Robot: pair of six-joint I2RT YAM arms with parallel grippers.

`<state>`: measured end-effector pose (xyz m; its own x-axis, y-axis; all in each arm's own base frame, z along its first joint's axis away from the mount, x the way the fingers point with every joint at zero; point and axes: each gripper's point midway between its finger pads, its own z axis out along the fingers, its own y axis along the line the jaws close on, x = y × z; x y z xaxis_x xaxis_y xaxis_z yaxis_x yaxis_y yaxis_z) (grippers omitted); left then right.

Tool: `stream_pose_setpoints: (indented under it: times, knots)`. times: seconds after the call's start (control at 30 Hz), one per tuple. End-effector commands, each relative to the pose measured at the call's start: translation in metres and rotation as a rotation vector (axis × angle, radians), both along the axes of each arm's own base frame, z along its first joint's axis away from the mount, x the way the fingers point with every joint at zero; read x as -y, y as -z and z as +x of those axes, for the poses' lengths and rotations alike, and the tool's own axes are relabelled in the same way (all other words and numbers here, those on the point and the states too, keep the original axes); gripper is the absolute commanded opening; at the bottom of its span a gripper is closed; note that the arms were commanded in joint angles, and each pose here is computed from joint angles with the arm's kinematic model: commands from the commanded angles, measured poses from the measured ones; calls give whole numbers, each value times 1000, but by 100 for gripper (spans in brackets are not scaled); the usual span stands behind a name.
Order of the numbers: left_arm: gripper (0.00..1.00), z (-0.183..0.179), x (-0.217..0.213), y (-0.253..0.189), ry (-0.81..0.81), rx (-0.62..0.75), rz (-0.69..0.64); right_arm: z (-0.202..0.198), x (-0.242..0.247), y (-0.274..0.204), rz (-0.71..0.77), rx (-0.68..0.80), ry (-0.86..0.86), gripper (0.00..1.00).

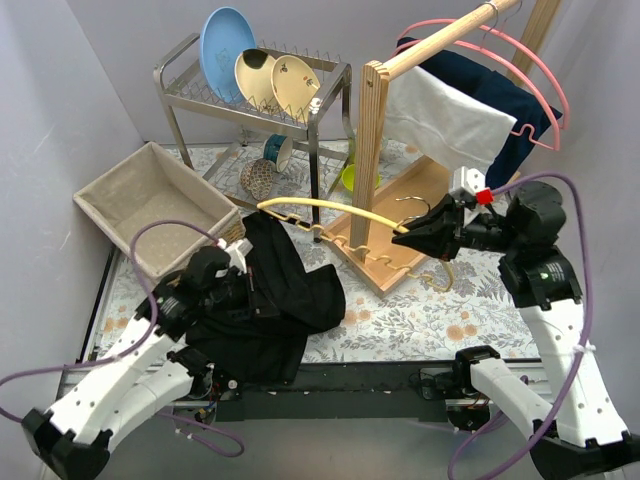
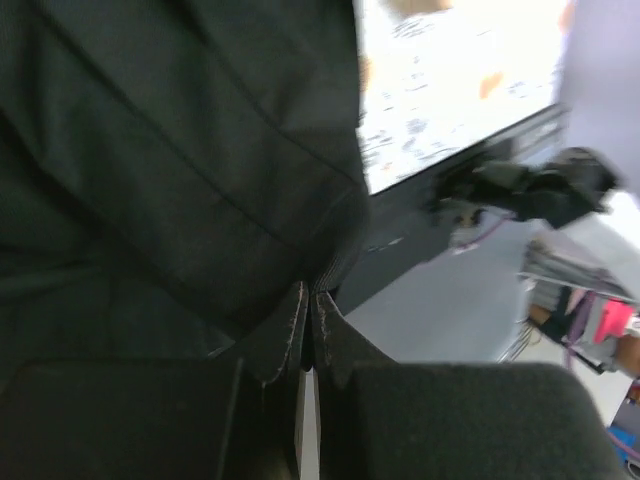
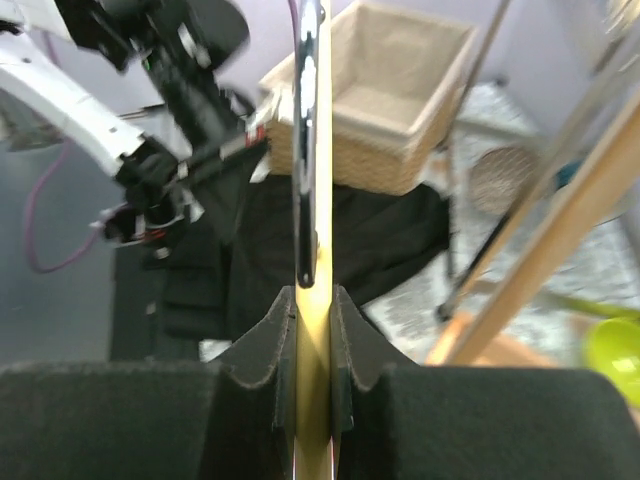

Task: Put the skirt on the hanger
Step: Move the skirt to the center of the board, then place skirt on hanger

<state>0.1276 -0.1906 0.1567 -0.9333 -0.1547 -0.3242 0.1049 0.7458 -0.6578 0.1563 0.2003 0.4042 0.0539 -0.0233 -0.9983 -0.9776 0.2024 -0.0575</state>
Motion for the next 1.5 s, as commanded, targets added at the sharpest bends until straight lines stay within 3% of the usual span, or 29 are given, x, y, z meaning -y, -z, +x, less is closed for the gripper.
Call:
stream_pose_setpoints:
  times: [0.0,0.2,0.23,0.33,0.5,0.67,0.8,0.9,0.93,1.0,1.03,1.07,1.17,1.47]
  knots:
    - [0,-11,-5,-58,-69,93,-146,-20,-8,4,40,43,-180,1]
    - [0,-27,-29,-45,-210,16,-124,-35,-22,18,112,-11,-366,1]
    - [0,-25,-33,-50,-253,22,-129,-48,-21,10,155,69,-401,1]
    - [0,-22,-53,-75,-378,93,-163,-63,-28,-5,227,115,-479,1]
    - [0,-27,-60,-78,-460,59,-210,-81,-36,-21,329,193,-555,1]
    - [0,-23,-72,-153,-533,204,-362,-87,-56,-21,353,201,-636,1]
    - [0,-21,-78,-181,-551,239,-349,-92,-64,-35,367,218,-677,1]
    - [0,-17,-89,-201,-590,295,-327,-90,-65,-41,288,221,-686,1]
    - [0,-13,-90,-199,-590,301,-295,-78,-72,-28,220,155,-662,1]
    - [0,-6,-85,-193,-579,290,-251,-82,-65,-49,195,256,-594,1]
    - [0,-2,-84,-186,-570,286,-226,-67,-68,-8,54,191,-518,1]
    - [0,3,-80,-180,-560,276,-201,-53,-69,-5,24,194,-402,1]
    - [0,13,-75,-165,-533,269,-123,-48,-53,20,-64,177,-266,1]
    - [0,40,-56,-164,-451,276,-21,-50,-26,81,-215,82,-137,1]
